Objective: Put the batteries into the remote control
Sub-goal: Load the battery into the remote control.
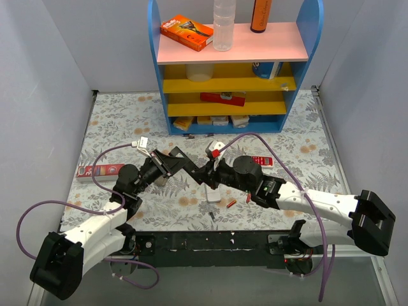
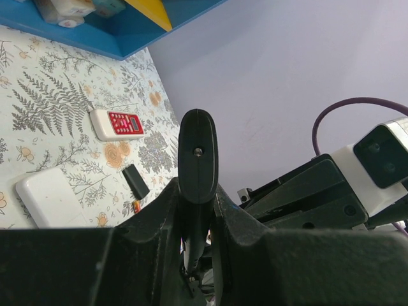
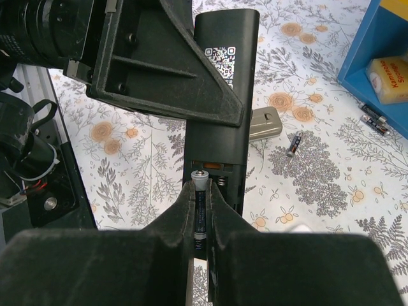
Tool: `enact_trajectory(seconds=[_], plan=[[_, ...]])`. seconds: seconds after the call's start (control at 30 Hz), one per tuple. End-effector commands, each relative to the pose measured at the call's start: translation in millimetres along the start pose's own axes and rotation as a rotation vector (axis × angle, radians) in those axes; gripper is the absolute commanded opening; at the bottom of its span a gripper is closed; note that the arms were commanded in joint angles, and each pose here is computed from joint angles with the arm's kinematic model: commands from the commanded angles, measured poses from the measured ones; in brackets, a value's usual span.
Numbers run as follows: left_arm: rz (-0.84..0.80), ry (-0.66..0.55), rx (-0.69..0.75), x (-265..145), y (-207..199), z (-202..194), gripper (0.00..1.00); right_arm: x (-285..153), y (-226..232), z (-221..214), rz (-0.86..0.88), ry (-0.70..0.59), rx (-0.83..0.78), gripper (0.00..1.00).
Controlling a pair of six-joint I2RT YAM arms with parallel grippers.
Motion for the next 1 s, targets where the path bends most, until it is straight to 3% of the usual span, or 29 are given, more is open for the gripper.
enact_trajectory(seconds=[0.0,0.97], plan=[[-0.108,0.024,-0.023,-1.7,-23.8,-0.3,0.0,3.6,-9.2,-8.1,-0.058,0.07,-0.013,0.09],[-0.102,0.044,-0.117,-4.2,-20.3,-5.6,0.0,7.7,-10.1,-7.2,-0.065,0.07,-0.015,0.22]])
Point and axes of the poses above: each gripper's point midway between its finger pads, its own x axis out along the fingers, its own y axis along the line the jaws close on, z = x × y, the point moved 5 cm from there along -x, back along the fingers, and after that the axes turned 6 degrees about -x, right-handed, at the moved point
